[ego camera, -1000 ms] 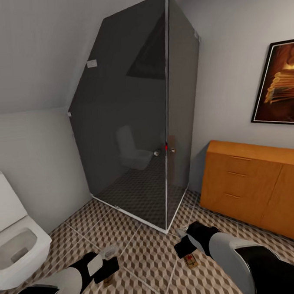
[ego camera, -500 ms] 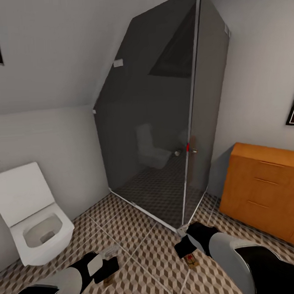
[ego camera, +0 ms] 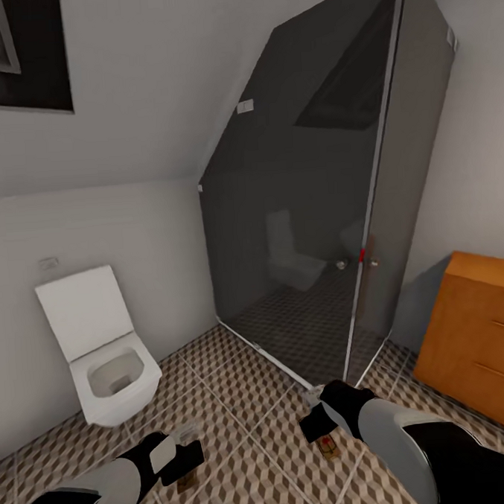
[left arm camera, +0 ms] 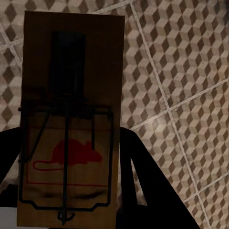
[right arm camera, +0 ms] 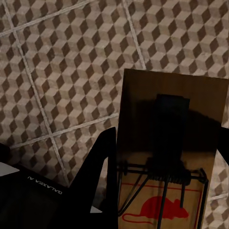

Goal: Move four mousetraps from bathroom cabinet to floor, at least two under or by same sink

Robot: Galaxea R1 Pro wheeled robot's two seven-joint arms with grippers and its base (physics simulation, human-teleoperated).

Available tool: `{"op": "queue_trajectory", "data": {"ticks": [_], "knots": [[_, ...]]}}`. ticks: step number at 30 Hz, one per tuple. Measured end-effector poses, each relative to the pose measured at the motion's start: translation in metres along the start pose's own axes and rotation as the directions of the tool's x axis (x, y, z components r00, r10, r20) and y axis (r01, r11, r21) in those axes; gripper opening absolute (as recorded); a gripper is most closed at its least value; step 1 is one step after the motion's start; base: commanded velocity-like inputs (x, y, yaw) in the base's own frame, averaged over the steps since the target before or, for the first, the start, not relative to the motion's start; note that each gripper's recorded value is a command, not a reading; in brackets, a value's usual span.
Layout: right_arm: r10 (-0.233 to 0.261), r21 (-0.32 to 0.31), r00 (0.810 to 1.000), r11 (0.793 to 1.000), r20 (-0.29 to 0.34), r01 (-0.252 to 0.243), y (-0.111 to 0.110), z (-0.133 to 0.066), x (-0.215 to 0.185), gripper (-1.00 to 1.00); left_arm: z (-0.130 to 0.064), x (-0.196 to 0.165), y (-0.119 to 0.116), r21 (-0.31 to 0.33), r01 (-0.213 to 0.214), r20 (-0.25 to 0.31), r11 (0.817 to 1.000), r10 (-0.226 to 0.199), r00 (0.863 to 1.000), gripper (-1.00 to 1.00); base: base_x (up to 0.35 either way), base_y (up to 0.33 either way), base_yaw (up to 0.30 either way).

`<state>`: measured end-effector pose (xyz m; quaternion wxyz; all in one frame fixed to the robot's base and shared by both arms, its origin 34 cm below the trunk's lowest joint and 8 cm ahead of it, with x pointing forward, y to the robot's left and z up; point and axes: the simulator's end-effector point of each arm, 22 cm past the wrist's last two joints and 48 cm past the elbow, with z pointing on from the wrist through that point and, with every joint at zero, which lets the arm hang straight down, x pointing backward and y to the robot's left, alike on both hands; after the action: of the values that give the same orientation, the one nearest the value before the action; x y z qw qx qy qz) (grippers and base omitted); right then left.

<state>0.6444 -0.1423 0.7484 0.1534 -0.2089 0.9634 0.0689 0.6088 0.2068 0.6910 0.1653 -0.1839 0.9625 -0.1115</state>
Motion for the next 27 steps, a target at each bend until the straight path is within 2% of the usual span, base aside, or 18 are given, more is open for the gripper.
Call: {"op": "queue_trajectory", "data": {"ticks": [27], "knots": [[-0.001, 0.000, 1.000, 1.000, 0.000, 0.001, 0.0000, 0.0000, 0.0000, -1.00, -0.0005, -0.0018, 0.0034, -0.004, 0.002, 0.002, 1.000, -0.002, 1.000, -1.00, 0.000, 0.000, 0.299]]}}
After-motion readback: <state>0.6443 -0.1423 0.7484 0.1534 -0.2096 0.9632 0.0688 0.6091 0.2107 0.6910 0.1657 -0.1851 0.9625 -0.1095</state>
